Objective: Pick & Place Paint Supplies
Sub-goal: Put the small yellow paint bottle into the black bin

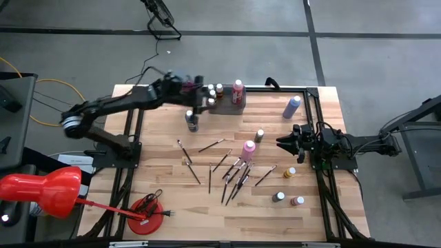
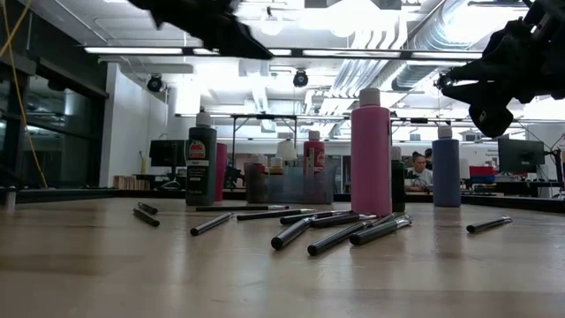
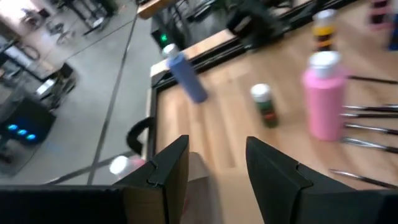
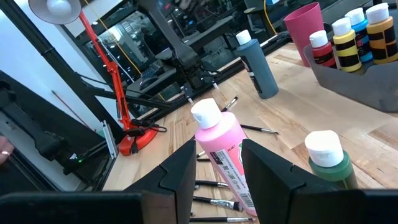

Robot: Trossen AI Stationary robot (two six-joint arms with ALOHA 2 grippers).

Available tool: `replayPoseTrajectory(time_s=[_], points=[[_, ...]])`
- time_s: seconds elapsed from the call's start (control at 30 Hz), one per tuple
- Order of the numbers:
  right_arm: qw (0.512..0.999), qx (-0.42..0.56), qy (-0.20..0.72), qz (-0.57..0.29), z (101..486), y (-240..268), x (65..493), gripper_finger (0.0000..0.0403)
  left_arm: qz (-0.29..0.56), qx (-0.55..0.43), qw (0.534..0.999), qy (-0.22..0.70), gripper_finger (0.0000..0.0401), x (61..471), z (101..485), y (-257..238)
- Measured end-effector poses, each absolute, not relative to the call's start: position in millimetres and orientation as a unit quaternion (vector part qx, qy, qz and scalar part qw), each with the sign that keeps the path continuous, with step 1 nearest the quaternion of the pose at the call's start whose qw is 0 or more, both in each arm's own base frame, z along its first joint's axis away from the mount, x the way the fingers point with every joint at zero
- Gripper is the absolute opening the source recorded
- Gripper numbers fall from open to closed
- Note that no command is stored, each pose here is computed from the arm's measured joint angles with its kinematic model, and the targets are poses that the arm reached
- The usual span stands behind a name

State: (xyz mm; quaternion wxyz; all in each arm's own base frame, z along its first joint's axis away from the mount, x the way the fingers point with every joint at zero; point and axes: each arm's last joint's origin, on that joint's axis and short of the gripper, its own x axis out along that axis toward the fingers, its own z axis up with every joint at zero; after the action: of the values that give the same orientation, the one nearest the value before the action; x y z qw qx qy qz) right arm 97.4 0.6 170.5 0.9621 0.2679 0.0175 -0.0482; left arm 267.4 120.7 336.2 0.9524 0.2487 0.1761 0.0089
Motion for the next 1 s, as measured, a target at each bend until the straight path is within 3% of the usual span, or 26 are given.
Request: replayPoseTrajectory(time_s=[0.17, 0.47, 0.8, 1.0], points=[[0.962, 0.268, 0.017, -0.048, 170, 1, 97, 0.0123, -0.031, 0.237, 0.956, 0.17, 0.0152, 228, 336, 98], [0.962, 0.268, 0.018, -0.048, 170, 1, 97, 0.0123, -0.011, 0.216, 0.97, 0.112, 0.0152, 179, 318, 74], [0.962, 0.268, 0.017, -0.048, 171, 1, 97, 0.0123, -0.011, 0.186, 0.978, 0.091, 0.0152, 163, 308, 65], [0.983, 0.172, 0.019, -0.061, 171, 0, 97, 0.0123, -0.011, 0.187, 0.978, 0.091, 0.0152, 163, 307, 66]])
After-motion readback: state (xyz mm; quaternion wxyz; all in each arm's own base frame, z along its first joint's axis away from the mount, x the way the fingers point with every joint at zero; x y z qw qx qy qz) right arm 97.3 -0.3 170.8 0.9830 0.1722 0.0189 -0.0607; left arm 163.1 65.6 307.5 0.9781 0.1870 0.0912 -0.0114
